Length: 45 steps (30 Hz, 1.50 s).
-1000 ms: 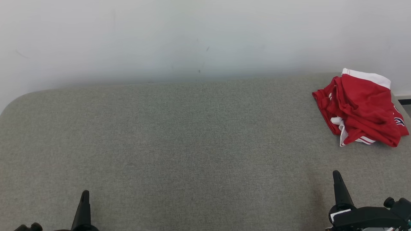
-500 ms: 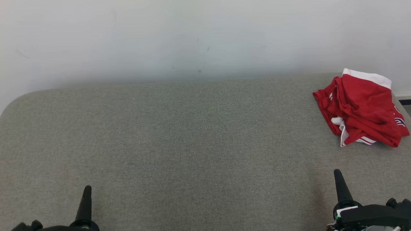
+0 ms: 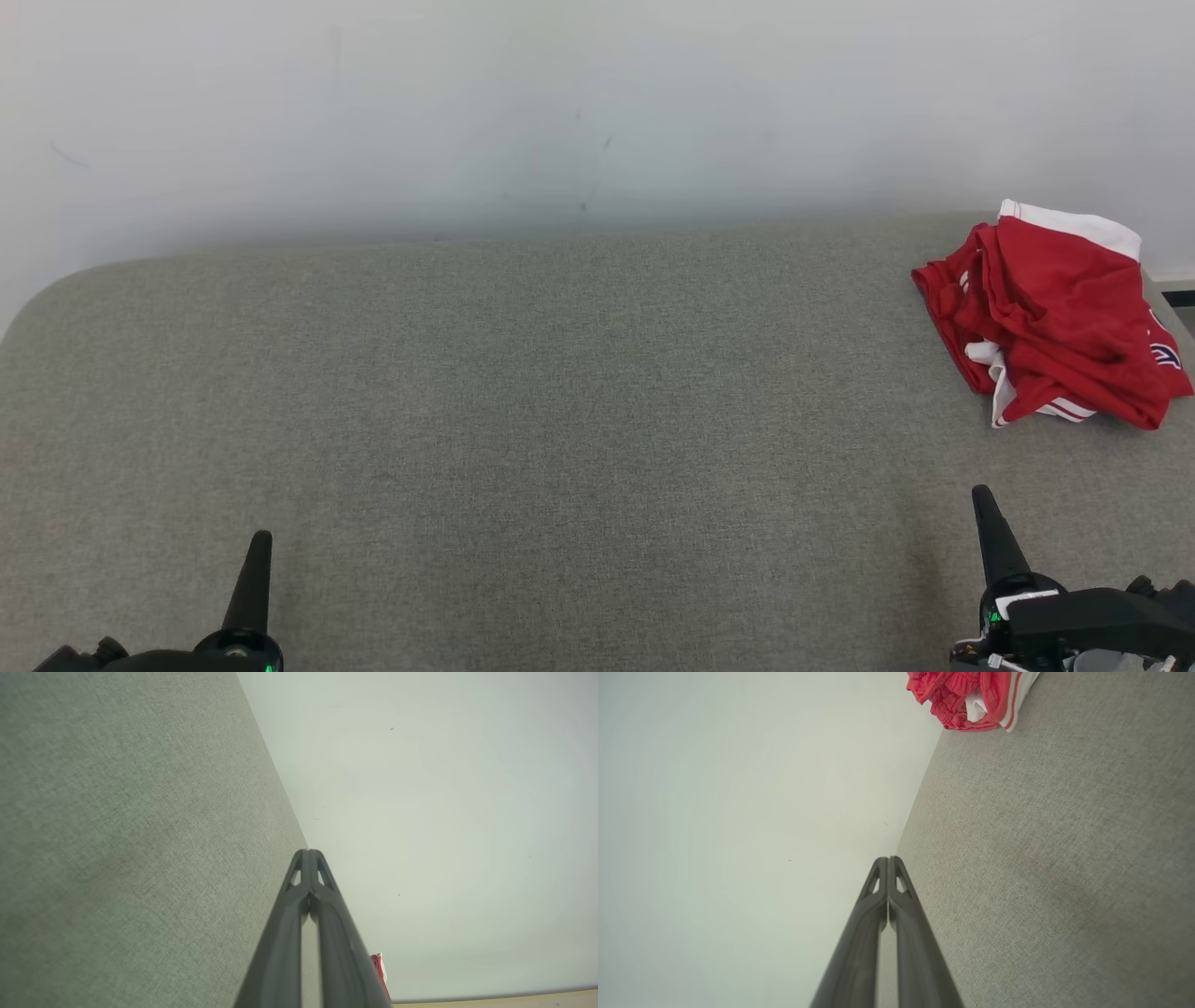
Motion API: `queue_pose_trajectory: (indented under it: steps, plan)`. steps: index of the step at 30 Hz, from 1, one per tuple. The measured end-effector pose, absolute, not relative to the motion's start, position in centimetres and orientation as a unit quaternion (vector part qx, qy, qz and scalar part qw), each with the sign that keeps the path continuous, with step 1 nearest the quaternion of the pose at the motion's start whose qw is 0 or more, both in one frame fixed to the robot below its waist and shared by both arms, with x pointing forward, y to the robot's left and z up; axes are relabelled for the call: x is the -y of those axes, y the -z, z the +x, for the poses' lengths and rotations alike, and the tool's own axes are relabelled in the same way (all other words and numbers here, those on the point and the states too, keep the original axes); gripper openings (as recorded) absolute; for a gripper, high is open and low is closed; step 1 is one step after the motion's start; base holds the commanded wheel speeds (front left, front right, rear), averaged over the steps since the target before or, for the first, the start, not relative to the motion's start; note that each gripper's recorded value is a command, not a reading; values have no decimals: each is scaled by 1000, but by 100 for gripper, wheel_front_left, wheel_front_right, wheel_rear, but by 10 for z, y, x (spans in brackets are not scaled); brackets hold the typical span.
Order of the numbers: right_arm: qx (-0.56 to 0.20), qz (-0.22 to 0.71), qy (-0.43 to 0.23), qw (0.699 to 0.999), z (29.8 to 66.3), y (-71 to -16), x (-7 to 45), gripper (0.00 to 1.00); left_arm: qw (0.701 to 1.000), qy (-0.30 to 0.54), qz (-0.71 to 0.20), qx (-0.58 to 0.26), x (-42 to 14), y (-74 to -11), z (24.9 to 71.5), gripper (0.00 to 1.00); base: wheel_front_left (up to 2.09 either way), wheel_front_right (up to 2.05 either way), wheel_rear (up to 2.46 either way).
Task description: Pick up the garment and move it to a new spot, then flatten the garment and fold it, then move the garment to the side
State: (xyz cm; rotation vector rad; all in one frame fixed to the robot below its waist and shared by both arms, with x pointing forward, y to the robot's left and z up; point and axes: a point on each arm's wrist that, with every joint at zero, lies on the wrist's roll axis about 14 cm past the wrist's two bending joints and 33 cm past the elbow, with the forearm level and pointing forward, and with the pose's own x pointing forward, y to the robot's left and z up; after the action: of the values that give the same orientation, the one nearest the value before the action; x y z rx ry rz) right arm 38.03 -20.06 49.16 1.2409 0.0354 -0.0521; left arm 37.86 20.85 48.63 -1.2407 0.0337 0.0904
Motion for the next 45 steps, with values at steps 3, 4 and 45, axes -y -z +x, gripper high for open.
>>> queue_pose_trajectory:
  steps: [3,4,45]
  plan:
    - [-16,593,23,805,381,-492,201,0,805,-39,-592,-15,-208,-488,380,0,0,0,0]
    - [-16,596,23,803,381,-492,201,0,803,-39,-595,-14,-208,-489,380,0,0,0,0]
    - [-3,707,3,707,388,-504,200,0,707,-4,-707,-5,-200,-504,388,0,0,0,0]
